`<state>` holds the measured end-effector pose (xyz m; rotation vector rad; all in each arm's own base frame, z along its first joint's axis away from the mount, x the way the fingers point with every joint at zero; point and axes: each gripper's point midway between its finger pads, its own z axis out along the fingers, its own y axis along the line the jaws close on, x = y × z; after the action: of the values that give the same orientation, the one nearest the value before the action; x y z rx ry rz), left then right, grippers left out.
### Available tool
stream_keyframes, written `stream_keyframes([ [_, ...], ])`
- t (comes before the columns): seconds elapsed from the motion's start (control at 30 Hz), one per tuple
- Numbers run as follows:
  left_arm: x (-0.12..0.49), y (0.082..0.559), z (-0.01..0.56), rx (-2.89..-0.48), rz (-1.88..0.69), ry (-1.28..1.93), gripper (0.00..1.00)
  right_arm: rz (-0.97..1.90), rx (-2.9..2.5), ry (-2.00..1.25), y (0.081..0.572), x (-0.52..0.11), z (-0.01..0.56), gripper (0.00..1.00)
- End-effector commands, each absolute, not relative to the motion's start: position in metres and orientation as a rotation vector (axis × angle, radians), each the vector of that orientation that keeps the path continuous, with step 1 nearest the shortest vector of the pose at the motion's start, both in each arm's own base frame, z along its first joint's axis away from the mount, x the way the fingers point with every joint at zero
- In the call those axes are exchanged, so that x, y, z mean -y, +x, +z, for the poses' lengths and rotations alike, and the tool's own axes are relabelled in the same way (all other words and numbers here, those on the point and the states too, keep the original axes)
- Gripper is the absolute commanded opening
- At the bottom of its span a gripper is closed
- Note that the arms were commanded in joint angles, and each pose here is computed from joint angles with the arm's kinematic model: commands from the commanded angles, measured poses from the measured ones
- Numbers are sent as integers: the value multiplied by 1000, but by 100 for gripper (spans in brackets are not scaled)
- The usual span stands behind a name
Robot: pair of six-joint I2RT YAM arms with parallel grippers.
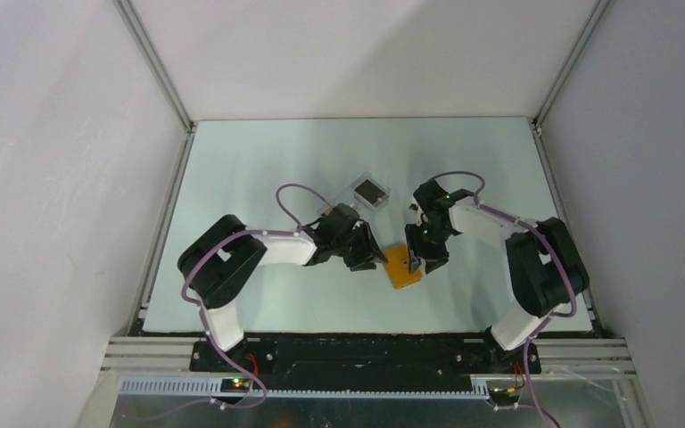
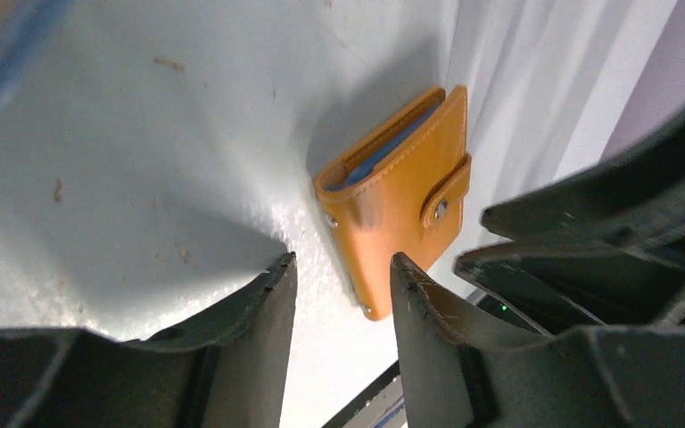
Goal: Put the credit cards into the card holder
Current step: Open the card holder at the center of the board.
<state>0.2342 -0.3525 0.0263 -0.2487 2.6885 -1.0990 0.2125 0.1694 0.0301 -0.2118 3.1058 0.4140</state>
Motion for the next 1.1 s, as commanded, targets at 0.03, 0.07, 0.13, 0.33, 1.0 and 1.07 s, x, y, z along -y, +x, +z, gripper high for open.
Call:
stream_keyframes([
  [0.03,350,255,19,-2702,-942,-225,49,434,-2906,-192,243,-173,65,51],
  [0.07,351,255,14,-2716,-937,-220,48,431,-2897,-202,245,-173,66,51],
  [0.13,354,255,9,-2737,-931,-216,45,431,-2879,-216,248,-173,66,51],
  [0.33,342,251,-11,-2843,-773,-260,30,393,-2880,-262,251,-174,56,53],
  [1.0,329,245,-29,-2902,-615,-216,25,109,-2878,-399,259,-176,10,58],
  [1.07,329,246,-29,-2901,-609,-212,24,9,-2879,-376,261,-166,5,49],
])
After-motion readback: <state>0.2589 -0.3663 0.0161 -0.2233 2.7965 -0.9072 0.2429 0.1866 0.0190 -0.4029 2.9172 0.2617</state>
